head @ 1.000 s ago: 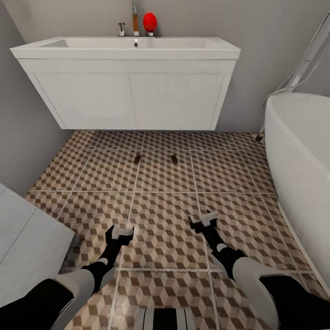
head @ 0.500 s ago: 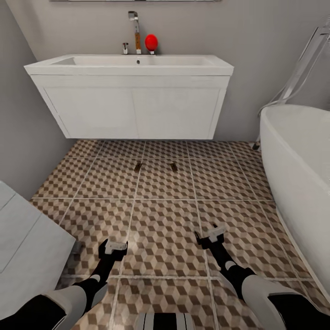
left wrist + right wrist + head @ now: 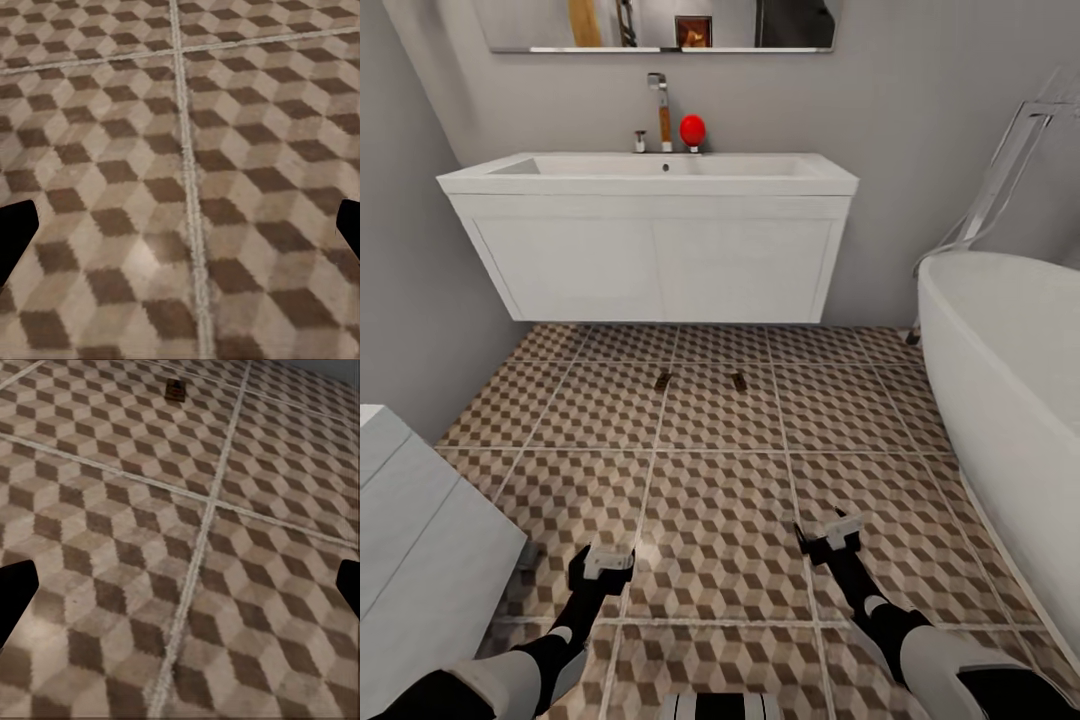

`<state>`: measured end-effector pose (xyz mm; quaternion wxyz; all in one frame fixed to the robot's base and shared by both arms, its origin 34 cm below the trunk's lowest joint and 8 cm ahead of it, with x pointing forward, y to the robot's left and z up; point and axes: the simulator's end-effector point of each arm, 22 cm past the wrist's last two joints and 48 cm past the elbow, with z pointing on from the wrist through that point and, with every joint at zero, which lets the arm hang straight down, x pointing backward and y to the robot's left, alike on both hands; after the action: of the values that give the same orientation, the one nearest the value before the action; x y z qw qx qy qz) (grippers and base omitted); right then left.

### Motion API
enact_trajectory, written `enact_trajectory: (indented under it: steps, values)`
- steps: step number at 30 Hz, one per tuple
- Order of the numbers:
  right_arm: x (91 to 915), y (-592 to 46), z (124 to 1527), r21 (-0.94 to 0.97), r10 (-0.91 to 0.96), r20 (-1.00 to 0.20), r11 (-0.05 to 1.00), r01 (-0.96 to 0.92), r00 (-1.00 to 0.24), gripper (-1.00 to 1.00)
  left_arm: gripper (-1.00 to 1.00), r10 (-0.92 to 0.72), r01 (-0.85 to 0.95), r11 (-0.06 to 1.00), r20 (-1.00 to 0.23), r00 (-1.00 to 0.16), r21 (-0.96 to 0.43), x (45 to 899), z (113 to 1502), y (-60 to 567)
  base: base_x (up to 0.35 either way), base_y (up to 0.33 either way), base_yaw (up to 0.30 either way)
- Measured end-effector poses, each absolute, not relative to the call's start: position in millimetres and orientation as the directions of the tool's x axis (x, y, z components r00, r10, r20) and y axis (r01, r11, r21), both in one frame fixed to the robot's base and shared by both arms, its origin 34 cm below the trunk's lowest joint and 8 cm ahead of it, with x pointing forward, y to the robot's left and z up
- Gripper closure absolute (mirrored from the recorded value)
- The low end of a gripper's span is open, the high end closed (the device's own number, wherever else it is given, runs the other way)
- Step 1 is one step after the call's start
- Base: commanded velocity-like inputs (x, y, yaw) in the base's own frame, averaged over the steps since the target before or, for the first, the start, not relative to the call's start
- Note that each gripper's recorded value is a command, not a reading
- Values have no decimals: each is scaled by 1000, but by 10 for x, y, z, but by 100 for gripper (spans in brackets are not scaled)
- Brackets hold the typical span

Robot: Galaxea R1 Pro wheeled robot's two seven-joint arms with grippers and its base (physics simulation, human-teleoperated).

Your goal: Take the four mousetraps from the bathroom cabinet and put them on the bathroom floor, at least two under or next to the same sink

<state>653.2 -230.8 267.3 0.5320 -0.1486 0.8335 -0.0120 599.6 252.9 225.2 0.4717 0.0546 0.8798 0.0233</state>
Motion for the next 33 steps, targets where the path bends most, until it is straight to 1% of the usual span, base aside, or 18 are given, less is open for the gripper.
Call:
enact_trajectory:
  steps: [8, 10, 14, 19, 23, 27, 28, 30, 33]
  values:
    - [6328, -2332, 2756, -176, -253, -899, 956, -233, -357, -100, -100, 120, 70, 993, -832, -542, 98, 5747, 2281, 2587, 0, 0, 0]
    - [6143, -2324, 2697, -169, -249, -898, 956, -238, -364, -100, -100, 123, 69, 992, -835, -536, 102, 5535, 2252, 2645, 0, 0, 0]
    - [5924, -2314, 2649, -162, -246, -894, 957, -242, -374, -100, -100, 123, 68, 992, -845, -521, 103, 5434, 2295, 2656, 0, 0, 0]
    - [5752, -2285, 2748, -152, -227, -918, 959, -240, -325, -100, -100, 122, 66, 992, -858, -500, 103, 5334, 2360, 2665, 0, 0, 0]
    - [5583, -2306, 2772, -140, -207, -927, 964, -225, -313, -100, -100, 120, 63, 993, -875, -469, 103, 5257, 2440, 2674, 0, 0, 0]
    - [5507, -2498, 2801, -126, -170, -931, 980, -153, -322, -100, -100, 121, 58, 993, -882, -455, 107, 5173, 2486, 2708, 0, 0, 0]
    - [5472, -2654, 2802, -113, -137, -933, 989, -91, -332, -100, -100, 122, 56, 993, -883, -454, 108, 5140, 2490, 2722, 0, 0, 0]
    - [5428, -2836, 2814, -104, -107, -935, 994, -29, -338, -100, -100, 123, 55, 992, -884, -451, 110, 5119, 2510, 2734, 0, 0, 0]
    - [5349, -2916, 2819, -100, -94, -935, 995, -3, -343, -100, -100, 123, 54, 992, -888, -443, 111, 5126, 2555, 2737, 0, 0, 0]
